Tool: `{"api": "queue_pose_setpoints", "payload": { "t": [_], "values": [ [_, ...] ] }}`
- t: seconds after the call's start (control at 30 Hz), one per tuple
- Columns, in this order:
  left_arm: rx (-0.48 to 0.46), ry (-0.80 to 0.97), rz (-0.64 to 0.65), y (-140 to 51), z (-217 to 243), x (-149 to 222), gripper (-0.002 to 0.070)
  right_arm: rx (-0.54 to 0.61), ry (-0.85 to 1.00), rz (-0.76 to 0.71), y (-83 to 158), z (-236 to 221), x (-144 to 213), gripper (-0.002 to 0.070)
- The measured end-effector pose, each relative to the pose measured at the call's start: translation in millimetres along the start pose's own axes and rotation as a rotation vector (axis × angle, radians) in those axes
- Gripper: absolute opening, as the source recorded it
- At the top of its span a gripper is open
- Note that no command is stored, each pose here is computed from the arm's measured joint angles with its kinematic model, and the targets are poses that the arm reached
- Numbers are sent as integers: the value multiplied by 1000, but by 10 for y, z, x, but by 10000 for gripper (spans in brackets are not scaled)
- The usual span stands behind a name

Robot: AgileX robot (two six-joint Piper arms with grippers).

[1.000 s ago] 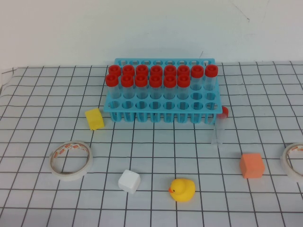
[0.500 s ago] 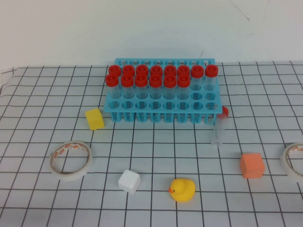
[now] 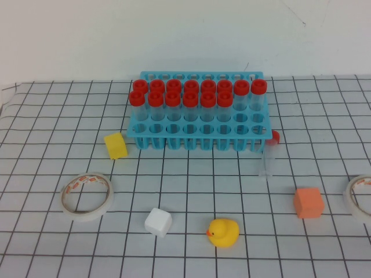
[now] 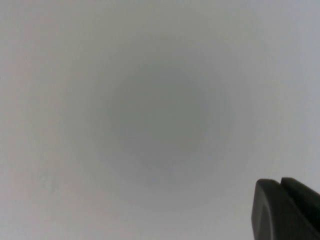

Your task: Place the test tubes

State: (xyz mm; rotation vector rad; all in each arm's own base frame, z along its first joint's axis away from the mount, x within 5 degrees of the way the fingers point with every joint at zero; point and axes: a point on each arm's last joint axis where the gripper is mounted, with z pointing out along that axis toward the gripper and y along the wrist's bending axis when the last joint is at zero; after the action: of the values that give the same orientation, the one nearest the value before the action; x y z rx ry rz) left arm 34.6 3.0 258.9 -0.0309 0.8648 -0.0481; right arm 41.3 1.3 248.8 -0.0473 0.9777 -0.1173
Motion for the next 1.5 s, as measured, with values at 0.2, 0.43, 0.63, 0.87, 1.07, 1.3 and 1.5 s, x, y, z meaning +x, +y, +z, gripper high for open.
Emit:
{"api": "queue_pose_setpoints", "payload": {
  "t": [0.2,0.43,0.63,0.87,1.07,1.3,1.5],
  "values": [
    [17,133,-65,-30,124,-134,-1,23,22,59,-30,40,-70,-1],
    [56,306,16,-94,549,-707,-1,46,200,152,-100,230,-562,-1],
    [85,595,143,-110,890,-687,-1,12,547,68,-111,519,-594,-1],
    [114,1089,127,-120,879,-201,-1,-238,1119,-106,-47,1019,-388,-1],
    [127,1273,52,-155,786,-28,-1,-431,1394,6,92,1542,-2,-1],
    [126,1308,14,-170,737,22,-1,-570,1596,79,358,2189,869,-1],
    [126,1319,11,-172,733,46,-1,-745,1630,63,1074,2561,1341,-1]
  ]
}}
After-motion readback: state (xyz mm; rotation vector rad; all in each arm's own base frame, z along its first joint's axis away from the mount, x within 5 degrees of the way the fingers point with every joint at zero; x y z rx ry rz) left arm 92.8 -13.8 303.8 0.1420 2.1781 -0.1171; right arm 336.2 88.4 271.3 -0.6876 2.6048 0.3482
